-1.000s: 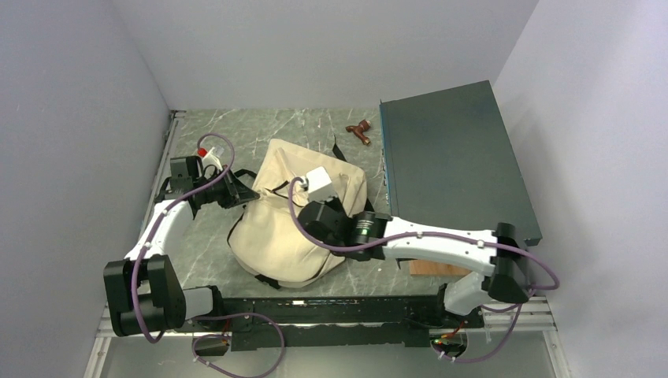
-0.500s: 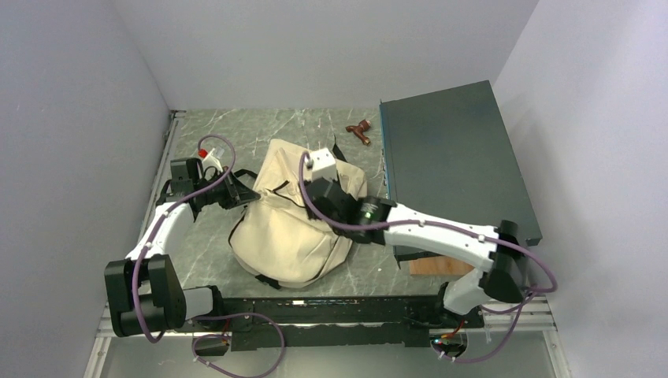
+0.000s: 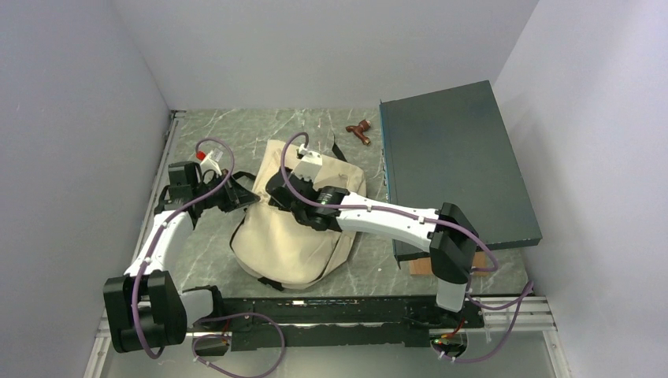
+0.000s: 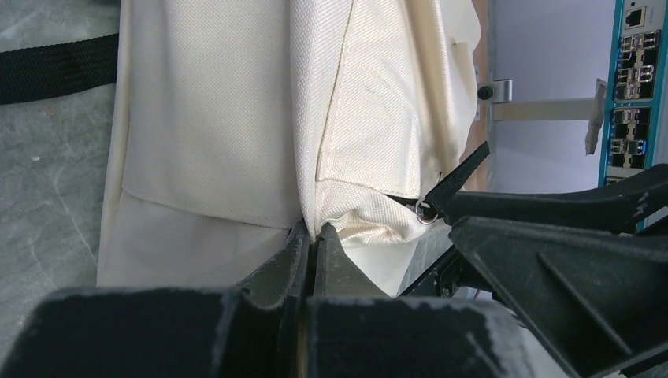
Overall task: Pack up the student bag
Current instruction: Zip the student bag at the center of the board.
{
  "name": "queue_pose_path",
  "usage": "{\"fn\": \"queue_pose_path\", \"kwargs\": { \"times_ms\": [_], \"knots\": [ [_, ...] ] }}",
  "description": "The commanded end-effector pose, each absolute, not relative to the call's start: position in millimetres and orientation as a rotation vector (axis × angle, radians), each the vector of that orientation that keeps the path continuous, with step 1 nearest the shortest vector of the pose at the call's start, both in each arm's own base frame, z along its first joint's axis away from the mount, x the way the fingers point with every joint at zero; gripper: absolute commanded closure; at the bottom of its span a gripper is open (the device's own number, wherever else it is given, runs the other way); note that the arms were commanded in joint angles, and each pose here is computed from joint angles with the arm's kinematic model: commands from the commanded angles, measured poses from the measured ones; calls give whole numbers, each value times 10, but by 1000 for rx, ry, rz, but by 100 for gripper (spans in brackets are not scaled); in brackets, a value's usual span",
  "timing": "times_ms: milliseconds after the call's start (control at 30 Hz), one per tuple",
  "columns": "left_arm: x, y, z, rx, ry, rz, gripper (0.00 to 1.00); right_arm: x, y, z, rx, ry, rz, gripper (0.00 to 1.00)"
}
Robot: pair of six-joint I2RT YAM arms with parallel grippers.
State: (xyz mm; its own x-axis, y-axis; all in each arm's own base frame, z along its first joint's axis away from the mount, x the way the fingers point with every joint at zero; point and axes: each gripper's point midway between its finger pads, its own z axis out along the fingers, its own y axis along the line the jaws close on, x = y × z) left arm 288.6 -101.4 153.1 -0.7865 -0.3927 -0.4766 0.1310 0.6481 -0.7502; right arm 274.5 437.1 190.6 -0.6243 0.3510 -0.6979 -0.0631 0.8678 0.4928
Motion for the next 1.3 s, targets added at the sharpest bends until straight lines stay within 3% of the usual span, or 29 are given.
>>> {"fn": "queue_pose_path", "kwargs": {
  "times_ms": [0, 600, 633, 667, 733, 867, 1000, 1100, 1267],
  "knots": [
    [2863, -996, 1640, -156, 2195, -1064, 100, 2911, 4337, 2169, 389, 2078, 696, 57],
    [2815, -1026, 1700, -131, 2176, -1077, 100, 3074, 4554, 2038, 359, 2091, 772, 60],
    [2815, -1026, 1696, -132, 2176, -1078, 100, 3075, 4575, 2050, 339, 2086, 785, 62],
    [2816, -1025, 1699, -133, 2175, -1077, 100, 3081, 4611, 2092, 307, 2069, 804, 72],
    [2821, -1018, 1691, -137, 2178, -1071, 100, 3071, 4631, 2142, 217, 2045, 809, 100],
    [2845, -924, 1658, -188, 2204, -984, 100, 3089, 4408, 2236, 11, 2004, 651, 100],
    [2876, -791, 1611, -289, 2217, -879, 100, 3042, 3910, 2210, -81, 1965, 51, 100],
    [2890, -716, 1584, -343, 2218, -823, 100, 2877, 3662, 2167, -111, 1952, -170, 100],
    [2890, -569, 1538, -401, 2210, -707, 100, 2755, 3369, 2131, -89, 1971, -113, 100]
  ]
}}
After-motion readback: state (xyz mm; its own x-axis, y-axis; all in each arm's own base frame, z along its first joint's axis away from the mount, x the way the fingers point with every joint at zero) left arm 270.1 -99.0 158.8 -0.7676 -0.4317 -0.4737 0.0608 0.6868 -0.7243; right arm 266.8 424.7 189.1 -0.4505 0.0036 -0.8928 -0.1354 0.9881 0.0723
